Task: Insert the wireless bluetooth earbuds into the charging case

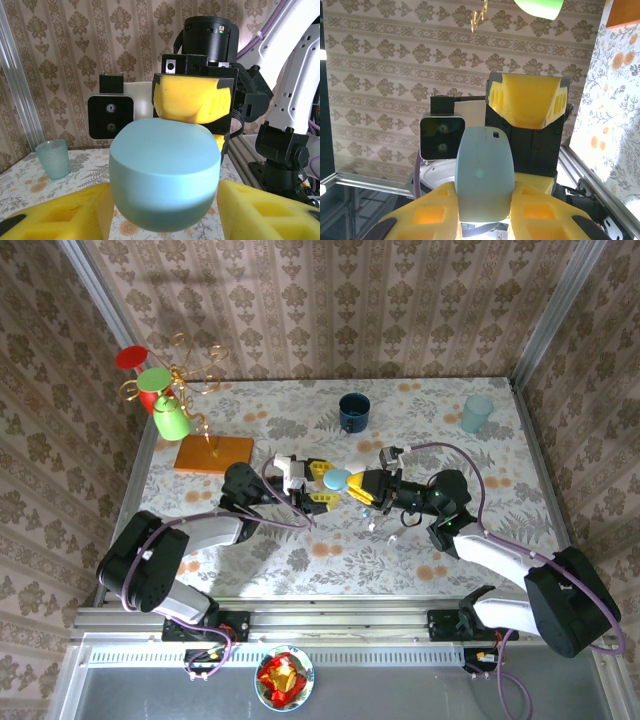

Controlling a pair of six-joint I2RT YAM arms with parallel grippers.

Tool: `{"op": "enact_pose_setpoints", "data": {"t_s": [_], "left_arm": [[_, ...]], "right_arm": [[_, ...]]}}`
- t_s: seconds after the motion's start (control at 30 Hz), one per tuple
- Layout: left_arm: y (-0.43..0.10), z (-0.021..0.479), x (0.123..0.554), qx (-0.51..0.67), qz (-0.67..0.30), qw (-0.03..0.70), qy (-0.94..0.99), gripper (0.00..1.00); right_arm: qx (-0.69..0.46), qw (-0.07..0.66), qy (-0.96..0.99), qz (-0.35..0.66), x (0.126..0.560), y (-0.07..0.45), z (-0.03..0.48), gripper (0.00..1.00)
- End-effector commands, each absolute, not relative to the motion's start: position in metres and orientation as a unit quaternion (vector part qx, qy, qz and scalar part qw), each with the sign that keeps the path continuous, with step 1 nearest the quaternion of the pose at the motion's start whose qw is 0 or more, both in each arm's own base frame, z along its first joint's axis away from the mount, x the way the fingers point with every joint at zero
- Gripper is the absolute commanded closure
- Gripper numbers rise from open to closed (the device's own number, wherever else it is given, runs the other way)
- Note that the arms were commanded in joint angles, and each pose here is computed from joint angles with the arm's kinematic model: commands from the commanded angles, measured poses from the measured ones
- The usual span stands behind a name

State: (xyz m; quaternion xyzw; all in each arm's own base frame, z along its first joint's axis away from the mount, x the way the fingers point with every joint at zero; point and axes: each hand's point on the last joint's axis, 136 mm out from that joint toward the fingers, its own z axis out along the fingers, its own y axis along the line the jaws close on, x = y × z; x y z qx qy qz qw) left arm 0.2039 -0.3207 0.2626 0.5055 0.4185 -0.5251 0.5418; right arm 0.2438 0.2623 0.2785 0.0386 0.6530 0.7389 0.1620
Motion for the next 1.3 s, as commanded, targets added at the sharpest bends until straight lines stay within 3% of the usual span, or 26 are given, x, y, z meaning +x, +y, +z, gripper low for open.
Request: {"op": "enact_pose_setpoints", "data": {"t_s": [0.0, 0.57, 0.97, 1.03, 1.13, 1.27], "left_arm": [[-0.322, 0.274, 0.201, 0.512, -0.528, 0.548, 0.397, 0.44], [-0.322, 0.280, 0.198, 0.510, -0.531, 0.550, 0.395, 0.41], [-0.324, 0.280, 0.196, 0.513, -0.537, 0.542, 0.393, 0.57], [-0.325, 0.277, 0.196, 0.515, -0.537, 0.541, 0.393, 0.57], [-0.326, 0.274, 0.197, 0.516, -0.534, 0.542, 0.394, 0.48], [-0.327, 0.274, 0.198, 0.516, -0.535, 0.541, 0.394, 0.48]], "right_arm": [[0.023, 0.175, 0.642, 0.746, 0.240, 0.263, 0.287, 0.88], [0.027, 0.174, 0.655, 0.735, 0.242, 0.263, 0.279, 0.89], [0.027, 0.175, 0.660, 0.730, 0.241, 0.263, 0.278, 0.89], [0.025, 0.179, 0.657, 0.732, 0.240, 0.262, 0.283, 0.89], [0.021, 0.182, 0.652, 0.736, 0.239, 0.261, 0.289, 0.89], [0.019, 0.185, 0.652, 0.735, 0.238, 0.260, 0.292, 0.89]]}}
